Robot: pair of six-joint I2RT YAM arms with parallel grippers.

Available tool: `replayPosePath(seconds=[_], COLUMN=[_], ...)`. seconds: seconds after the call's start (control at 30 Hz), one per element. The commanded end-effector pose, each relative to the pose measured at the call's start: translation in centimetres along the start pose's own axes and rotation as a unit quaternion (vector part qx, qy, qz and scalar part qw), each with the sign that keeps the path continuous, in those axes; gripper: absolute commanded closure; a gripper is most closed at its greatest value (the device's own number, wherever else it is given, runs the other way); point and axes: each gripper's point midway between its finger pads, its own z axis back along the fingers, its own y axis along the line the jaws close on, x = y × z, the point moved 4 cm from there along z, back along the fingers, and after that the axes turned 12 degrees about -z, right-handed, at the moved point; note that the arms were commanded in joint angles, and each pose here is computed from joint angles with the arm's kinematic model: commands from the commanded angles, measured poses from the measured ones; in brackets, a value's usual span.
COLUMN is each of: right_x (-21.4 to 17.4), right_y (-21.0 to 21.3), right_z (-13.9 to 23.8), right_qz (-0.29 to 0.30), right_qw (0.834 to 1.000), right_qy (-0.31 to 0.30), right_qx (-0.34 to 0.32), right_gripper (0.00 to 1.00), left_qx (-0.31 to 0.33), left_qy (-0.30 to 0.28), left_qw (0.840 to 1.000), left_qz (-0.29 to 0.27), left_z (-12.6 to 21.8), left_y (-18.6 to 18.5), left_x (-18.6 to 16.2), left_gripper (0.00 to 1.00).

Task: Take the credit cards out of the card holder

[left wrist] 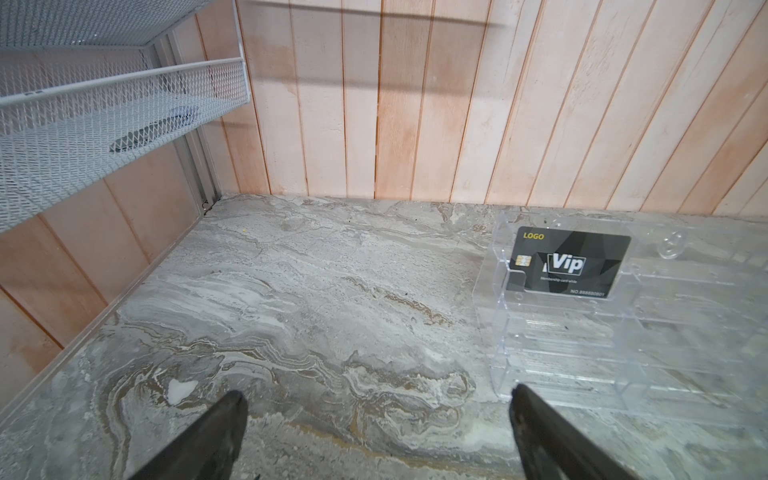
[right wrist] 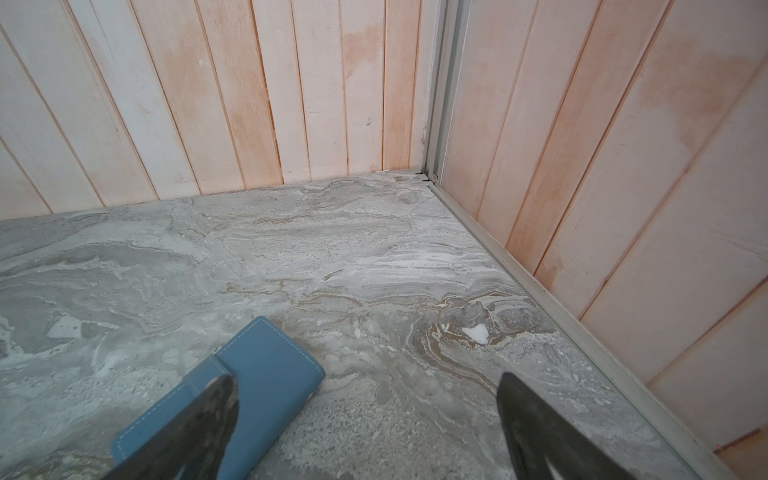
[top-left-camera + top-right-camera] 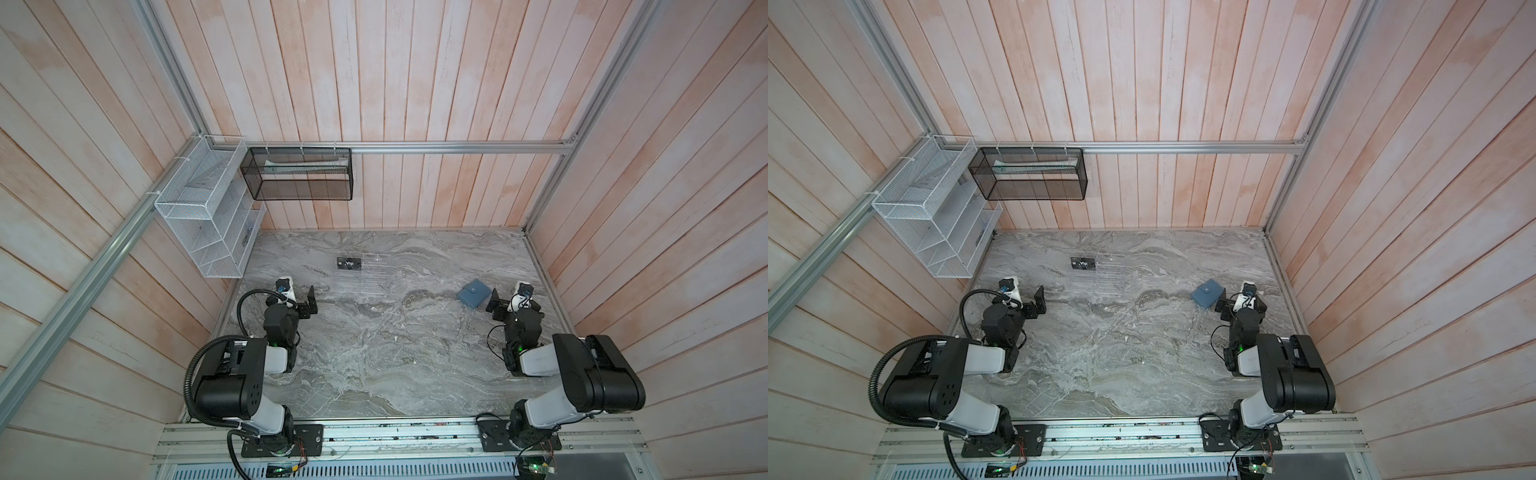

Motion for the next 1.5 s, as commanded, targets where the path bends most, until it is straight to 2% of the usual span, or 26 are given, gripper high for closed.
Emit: replayPosePath(seconds=[0.0,0.27,0.37,0.47,0.6,0.7,0.77,0.83,0.9,1.03,1.23,1.3,1.47], right_x=[0.8,0.8,2.0,2.3,3.0,4.1,4.9,5.3,5.7,5.2,4.2,3.3,0.6], right_y=[0.2,0.2,0.5,1.2,1.9,1.9,1.2,0.8,1.2,2.1,2.8,3.1,3.3], right_z=[-0.3,-0.2,0.1,-0.2,-0.2,-0.2,-0.1,-0.1,-0.5,-1.5,-4.2,-5.2,-7.0], right_qz=[0.000,0.001,0.003,0.016,0.015,-0.022,-0.063,-0.081,-0.082,-0.119,-0.197,-0.224,-0.278], right_qw=[1.000,1.000,1.000,1.000,1.000,0.999,0.994,0.991,0.990,0.985,0.961,0.949,0.915], right_qy=[-0.011,-0.011,-0.027,-0.003,0.005,0.015,0.014,0.019,0.046,0.110,0.192,0.222,0.290], right_qx=[0.005,0.005,0.006,-0.002,-0.026,-0.046,-0.084,-0.108,-0.107,-0.061,-0.007,0.011,0.043], right_gripper=[0.02,0.02,0.02,0.02,0.02,0.02,0.02,0.02,0.02,0.02,0.02,0.02,0.02], left_qx=[0.002,0.017,0.028,0.051,0.092,0.106,0.106,0.079,0.011,-0.097,-0.223,-0.258,-0.311], left_qy=[-0.007,-0.011,0.029,0.027,0.057,0.082,0.085,0.072,0.058,0.031,0.020,0.021,0.029], left_qw=[1.000,1.000,0.999,0.998,0.994,0.991,0.990,0.992,0.994,0.986,0.969,0.960,0.941], left_qz=[-0.004,-0.007,-0.020,-0.034,-0.018,0.021,0.045,0.065,0.097,0.134,0.106,0.104,0.127], left_z=[0.1,0.0,-0.8,-0.2,0.3,0.6,1.2,1.8,2.3,3.3,3.9,4.1,4.0], left_y=[0.2,0.3,0.2,-0.2,-0.7,-1.6,-2.6,-4.2,-6.2,-10.6,-19.6,-22.2,-25.5], left_x=[0.1,0.6,2.0,3.4,4.6,5.6,6.8,8.1,9.6,12.6,15.6,15.9,16.0], left_gripper=[0.00,0.00,0.00,0.00,0.00,0.00,0.00,0.00,0.00,0.00,0.00,0.00,0.00])
